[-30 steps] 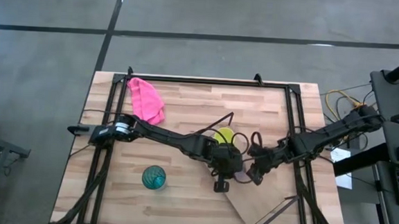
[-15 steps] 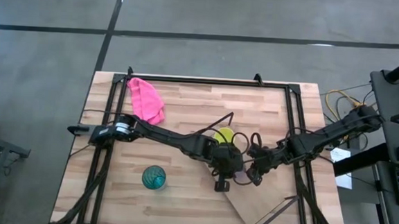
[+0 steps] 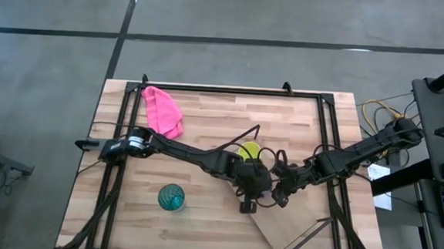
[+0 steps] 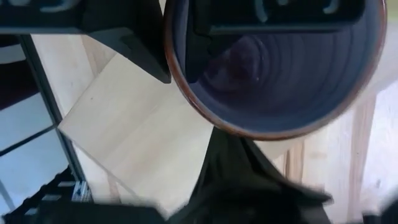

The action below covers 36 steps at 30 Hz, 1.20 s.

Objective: Stack small to large cups/mugs on shelf
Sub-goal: Put the violet mug on the shelf

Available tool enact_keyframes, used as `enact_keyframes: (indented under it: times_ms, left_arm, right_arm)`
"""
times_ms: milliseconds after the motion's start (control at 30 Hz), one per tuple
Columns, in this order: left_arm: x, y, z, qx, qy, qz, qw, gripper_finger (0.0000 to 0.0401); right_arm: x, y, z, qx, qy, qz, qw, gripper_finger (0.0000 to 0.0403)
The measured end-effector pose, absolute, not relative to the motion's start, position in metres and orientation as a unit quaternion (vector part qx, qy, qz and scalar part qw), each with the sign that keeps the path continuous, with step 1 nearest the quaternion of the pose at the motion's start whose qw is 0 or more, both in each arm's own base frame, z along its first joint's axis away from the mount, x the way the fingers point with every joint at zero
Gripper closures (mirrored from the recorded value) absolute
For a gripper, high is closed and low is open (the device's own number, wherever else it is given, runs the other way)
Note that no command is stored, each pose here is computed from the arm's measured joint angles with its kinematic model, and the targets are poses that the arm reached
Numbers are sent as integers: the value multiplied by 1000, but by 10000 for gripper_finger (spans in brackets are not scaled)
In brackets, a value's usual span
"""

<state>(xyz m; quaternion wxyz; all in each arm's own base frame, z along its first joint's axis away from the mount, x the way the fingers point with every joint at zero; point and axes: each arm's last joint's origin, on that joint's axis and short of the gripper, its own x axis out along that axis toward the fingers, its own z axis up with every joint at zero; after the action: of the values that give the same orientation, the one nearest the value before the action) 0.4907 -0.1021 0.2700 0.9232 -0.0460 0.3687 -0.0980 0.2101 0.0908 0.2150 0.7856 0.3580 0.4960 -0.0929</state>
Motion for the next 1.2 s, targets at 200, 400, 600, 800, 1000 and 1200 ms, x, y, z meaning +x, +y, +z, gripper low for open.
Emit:
enact_keyframes:
  times_ms: [200,400,600,800,1000,1200]
  left_arm:
    - [493,-102,273,-45,354,-98,929,331]
    - [493,-102,273,-46,352,-98,930,322]
    - [493,-102,273,-46,354,-98,929,322]
    - [492,-102,269,-45,358,-97,927,322]
    - [492,-105,260,-46,357,-102,927,322]
    - [493,-105,258,-46,351,-103,930,322]
  right_arm:
    - [211,91,216,362,491,-94,787,394]
    - [211,91,216,362,491,-94,786,394]
    - [211,91,216,363,492,-94,786,394]
    - [211,91,215,362,493,-93,786,394]
    - [208,90,221,368,483,-87,790,394]
    - [203,88,229,374,472,-78,794,394]
